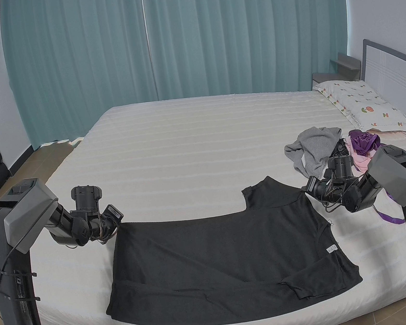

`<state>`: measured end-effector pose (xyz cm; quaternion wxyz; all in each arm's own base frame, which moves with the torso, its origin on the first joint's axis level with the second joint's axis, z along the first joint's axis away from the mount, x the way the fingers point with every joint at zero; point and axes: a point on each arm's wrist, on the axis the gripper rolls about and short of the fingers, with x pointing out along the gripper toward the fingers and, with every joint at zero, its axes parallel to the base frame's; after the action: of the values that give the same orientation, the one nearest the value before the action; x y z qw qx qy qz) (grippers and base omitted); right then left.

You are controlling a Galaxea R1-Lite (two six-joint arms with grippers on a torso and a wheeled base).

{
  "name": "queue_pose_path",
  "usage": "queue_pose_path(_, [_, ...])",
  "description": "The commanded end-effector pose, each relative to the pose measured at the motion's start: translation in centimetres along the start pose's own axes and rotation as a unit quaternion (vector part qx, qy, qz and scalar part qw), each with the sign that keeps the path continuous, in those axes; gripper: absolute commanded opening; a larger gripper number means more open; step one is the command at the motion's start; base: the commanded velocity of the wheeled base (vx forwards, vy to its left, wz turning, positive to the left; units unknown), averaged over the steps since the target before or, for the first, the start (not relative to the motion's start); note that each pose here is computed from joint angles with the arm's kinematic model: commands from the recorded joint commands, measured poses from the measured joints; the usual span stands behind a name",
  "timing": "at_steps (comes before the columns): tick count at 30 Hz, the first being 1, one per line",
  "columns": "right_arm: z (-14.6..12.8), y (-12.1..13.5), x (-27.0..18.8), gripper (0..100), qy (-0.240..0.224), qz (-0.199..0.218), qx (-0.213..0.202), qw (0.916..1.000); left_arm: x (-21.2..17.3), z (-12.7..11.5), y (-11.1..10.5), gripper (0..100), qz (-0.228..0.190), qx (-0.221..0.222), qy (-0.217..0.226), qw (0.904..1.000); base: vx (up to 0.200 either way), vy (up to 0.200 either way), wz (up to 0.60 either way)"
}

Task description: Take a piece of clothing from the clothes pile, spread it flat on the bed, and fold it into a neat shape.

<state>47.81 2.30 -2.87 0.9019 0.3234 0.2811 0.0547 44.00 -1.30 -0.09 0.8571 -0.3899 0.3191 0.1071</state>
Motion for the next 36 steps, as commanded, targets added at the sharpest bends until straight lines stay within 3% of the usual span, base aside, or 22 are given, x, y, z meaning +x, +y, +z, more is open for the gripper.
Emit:
queue_pose_path(1, [0.9, 0.4, -1.0, 0, -0.013, 0.009, -0.002, 0.9999, -0.5, 0.4, -0.3, 0, -0.005, -0.001, -0.006, 1.0000, 0.000, 0.000, 0.00])
queue_pose_path(11, [1.6, 0.2, -1.8, 0, -0.053, 0.030, -0.004, 0.9981, -1.7, 1.3, -0.6, 0, -0.011, -0.005, -0.017, 0.9998, 0.000, 0.000, 0.00])
queue_pose_path(17, [1.3, 0.1, -2.1, 0, -0.054, 0.025, -0.007, 0.9982, -2.0, 1.3, -0.7, 0, -0.011, -0.005, -0.017, 0.9998, 0.000, 0.000, 0.00])
queue_pose_path(23, [2.5, 1.9, -3.6, 0, -0.064, 0.036, -0.013, 0.9972, -2.7, 1.5, -1.0, 0, -0.021, -0.005, -0.013, 0.9997, 0.000, 0.000, 0.00])
queue_pose_path(36, [2.0, 1.1, -3.9, 0, -0.069, 0.034, -0.006, 0.9970, -3.9, 1.6, -1.0, 0, -0.030, -0.006, -0.005, 0.9995, 0.000, 0.000, 0.00])
